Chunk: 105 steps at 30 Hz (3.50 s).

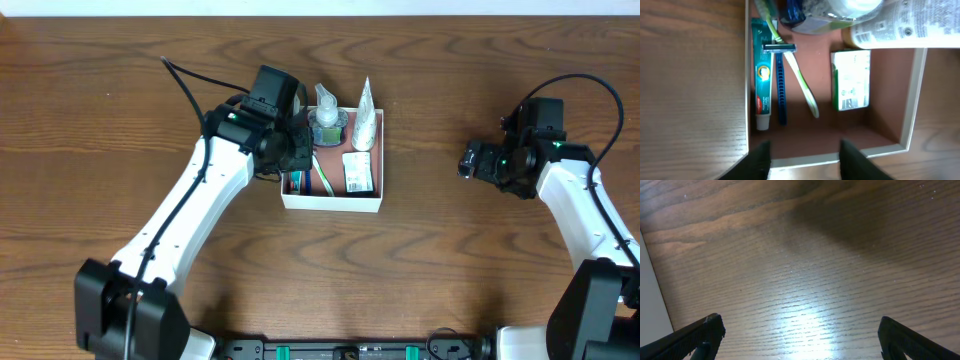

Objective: Pack container

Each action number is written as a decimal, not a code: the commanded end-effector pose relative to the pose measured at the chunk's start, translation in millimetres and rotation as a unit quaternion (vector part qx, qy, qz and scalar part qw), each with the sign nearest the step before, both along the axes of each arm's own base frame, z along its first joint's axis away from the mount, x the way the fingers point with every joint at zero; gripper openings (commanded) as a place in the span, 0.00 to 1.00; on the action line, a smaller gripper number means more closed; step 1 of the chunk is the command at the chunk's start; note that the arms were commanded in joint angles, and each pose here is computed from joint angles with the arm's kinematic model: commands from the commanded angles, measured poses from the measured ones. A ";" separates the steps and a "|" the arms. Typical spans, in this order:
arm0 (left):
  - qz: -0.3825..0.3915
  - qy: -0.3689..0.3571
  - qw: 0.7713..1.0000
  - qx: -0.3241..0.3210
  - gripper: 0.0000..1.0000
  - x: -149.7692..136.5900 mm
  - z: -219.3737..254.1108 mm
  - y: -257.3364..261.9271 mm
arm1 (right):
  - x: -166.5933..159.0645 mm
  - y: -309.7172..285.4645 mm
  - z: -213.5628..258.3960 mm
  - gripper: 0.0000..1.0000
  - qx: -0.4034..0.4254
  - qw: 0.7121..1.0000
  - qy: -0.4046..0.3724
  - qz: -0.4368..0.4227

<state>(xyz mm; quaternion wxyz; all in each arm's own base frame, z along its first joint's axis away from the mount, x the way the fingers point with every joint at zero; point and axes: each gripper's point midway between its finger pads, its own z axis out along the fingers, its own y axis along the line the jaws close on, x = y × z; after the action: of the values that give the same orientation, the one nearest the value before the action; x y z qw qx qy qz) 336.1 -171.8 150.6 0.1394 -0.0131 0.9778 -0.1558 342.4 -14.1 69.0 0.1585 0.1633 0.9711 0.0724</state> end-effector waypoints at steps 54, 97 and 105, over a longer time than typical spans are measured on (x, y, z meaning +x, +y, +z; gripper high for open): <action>0.096 -0.554 0.825 0.050 0.98 -96.1 80.4 156.5 | -1.7 -1.1 -2.9 0.99 -0.003 1.000 0.004 0.005; 0.080 -0.531 0.842 0.039 0.98 -93.3 -10.3 148.9 | -1.7 -1.1 -2.9 0.99 -0.003 1.000 0.004 0.005; 0.080 -0.532 0.842 0.038 0.98 -93.1 -10.2 148.6 | -1.6 -1.1 -2.9 0.99 -0.003 1.000 0.004 0.005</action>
<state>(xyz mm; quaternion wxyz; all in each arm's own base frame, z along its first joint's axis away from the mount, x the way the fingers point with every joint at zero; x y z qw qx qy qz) 244.4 -20.0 155.5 0.6696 -0.0041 0.7380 -0.0836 341.9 -14.1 68.4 0.1577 0.1634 0.9712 0.0722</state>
